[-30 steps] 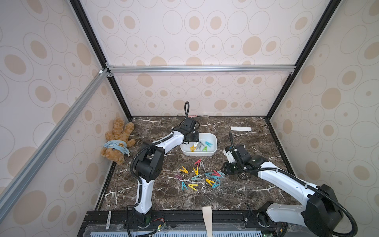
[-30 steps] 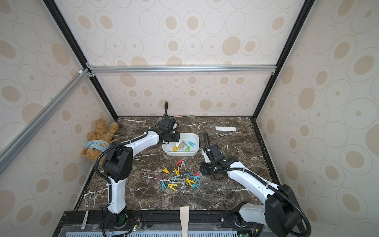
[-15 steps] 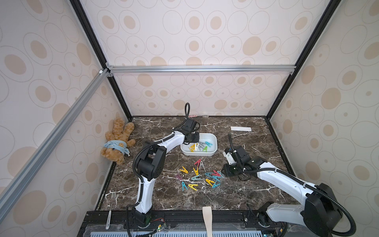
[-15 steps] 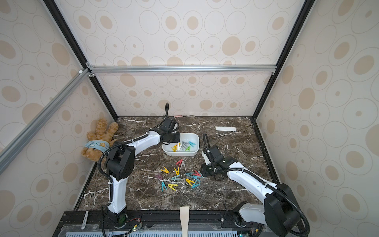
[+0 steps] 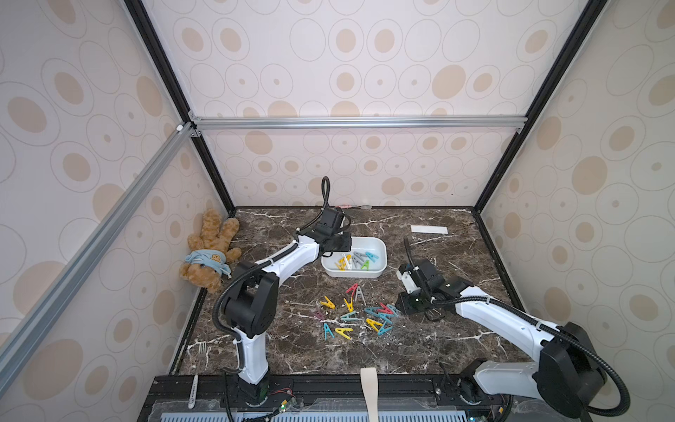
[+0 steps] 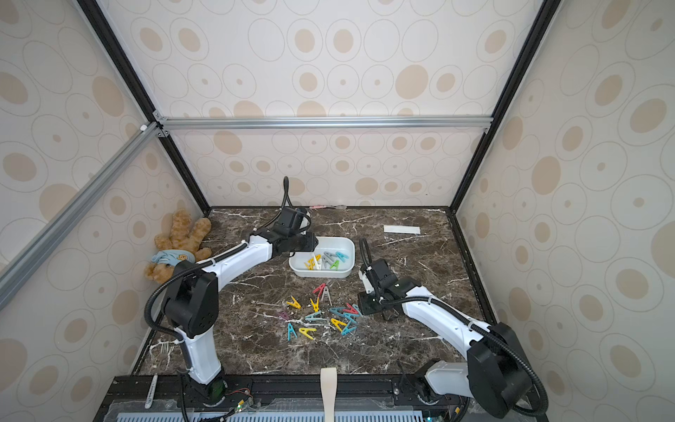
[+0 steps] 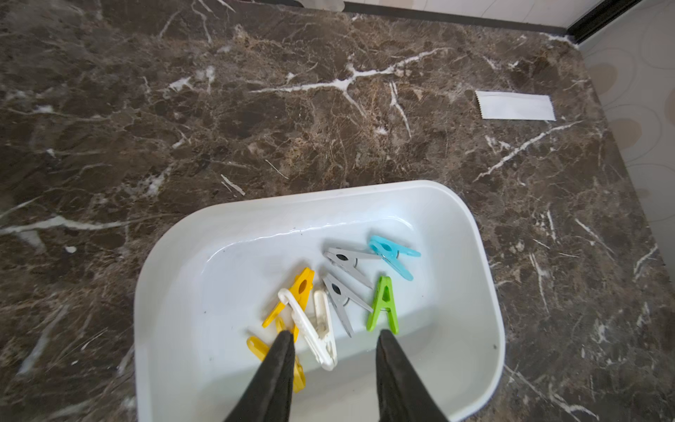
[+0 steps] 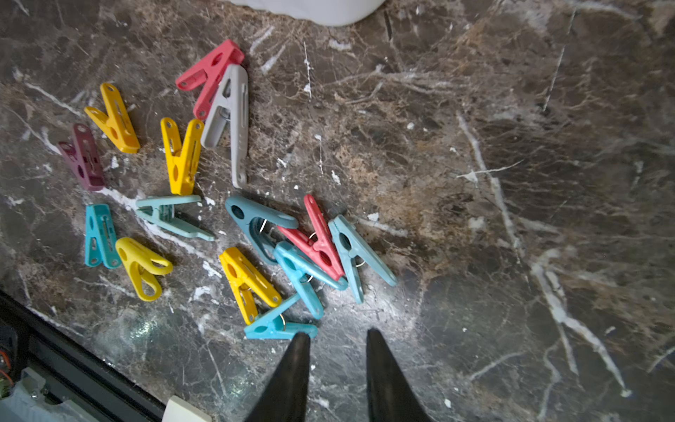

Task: Put the clothespins into the storage box
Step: Place the clothespin in the storage box, then pick up the clothespin from the center of the board.

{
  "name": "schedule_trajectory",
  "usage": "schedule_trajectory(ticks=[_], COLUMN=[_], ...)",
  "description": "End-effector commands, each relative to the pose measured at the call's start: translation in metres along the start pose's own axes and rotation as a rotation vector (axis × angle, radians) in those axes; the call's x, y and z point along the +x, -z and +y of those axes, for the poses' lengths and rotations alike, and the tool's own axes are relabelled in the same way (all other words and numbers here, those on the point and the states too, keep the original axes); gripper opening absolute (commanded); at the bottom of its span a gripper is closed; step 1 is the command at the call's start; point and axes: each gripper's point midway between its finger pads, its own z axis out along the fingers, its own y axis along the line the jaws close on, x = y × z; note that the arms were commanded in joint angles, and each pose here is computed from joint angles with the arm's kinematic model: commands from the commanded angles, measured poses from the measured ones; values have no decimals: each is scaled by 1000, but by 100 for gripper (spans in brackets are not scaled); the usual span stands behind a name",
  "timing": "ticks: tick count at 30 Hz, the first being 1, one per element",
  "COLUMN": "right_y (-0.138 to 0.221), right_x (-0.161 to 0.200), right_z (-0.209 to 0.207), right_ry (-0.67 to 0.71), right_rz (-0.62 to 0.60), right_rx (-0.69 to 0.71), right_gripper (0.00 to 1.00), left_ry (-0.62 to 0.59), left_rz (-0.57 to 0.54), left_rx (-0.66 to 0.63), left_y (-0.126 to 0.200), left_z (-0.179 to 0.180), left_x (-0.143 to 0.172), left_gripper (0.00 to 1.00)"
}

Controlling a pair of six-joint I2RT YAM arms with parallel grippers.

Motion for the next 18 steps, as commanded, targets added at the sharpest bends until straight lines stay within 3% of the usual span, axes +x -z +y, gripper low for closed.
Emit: schedule_trajectory(ticks=[1,9,18], right_y=[-8,-34,-53], right_x=[3,3,11], right_z=[-6,-1,-10], right_ry=[36,57,59], right_rz=[39,106,158], right_rx=[43,32,85], right_gripper=[29,24,23], left_ry=[-15,18,17], left_rz=[-17,-11,-40], left_rx=[14,14,-2], left_y=[24,62,79], left_z=[1,17,23], left_x=[8,55,60], left_gripper=[40,41,42])
